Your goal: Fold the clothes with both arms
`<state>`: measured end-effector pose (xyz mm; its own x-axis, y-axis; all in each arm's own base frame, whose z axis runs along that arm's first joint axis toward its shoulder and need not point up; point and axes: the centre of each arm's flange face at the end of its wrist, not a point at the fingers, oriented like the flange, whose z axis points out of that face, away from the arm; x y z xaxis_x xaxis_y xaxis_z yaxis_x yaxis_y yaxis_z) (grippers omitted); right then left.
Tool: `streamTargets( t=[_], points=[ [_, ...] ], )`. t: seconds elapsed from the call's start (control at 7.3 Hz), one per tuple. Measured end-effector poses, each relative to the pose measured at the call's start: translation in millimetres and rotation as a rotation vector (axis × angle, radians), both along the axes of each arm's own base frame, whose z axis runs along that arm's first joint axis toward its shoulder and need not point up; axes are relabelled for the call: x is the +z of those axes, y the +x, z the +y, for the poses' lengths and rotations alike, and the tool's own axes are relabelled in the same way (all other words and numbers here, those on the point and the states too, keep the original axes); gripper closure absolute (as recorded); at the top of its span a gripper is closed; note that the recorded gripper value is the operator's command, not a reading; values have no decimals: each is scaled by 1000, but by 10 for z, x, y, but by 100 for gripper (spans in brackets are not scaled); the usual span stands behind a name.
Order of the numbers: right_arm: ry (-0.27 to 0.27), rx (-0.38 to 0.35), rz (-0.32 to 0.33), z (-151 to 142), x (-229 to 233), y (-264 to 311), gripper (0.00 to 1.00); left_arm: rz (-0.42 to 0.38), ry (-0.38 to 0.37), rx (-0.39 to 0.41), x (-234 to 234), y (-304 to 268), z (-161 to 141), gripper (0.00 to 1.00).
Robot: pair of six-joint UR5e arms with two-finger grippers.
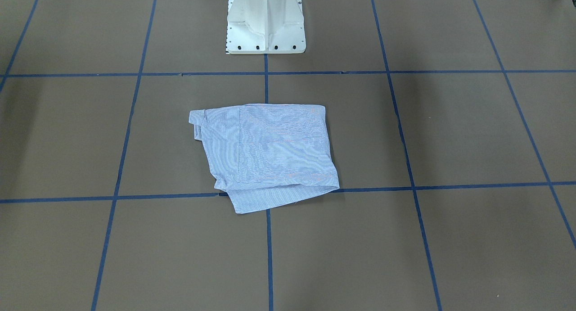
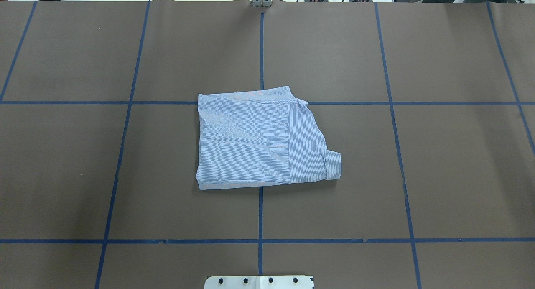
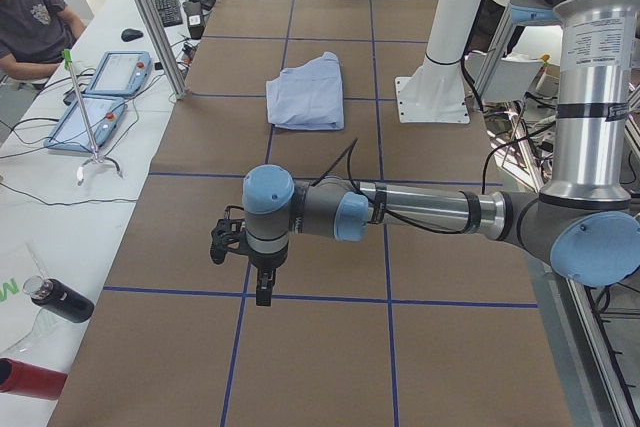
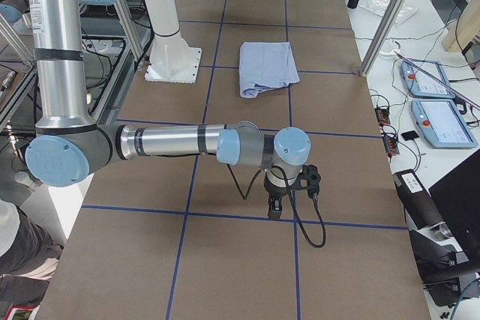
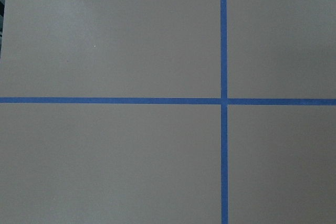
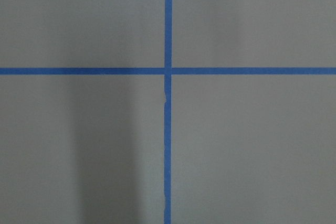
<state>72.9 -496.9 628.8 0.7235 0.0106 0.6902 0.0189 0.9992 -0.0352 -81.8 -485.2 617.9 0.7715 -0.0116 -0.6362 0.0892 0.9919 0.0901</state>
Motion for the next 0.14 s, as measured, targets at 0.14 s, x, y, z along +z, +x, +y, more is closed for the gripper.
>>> streamTargets(
  t=[0.14],
  points=[
    [0,5,-1,3,0,22,0,0,0,0,-2,0,-1,0]
  ],
)
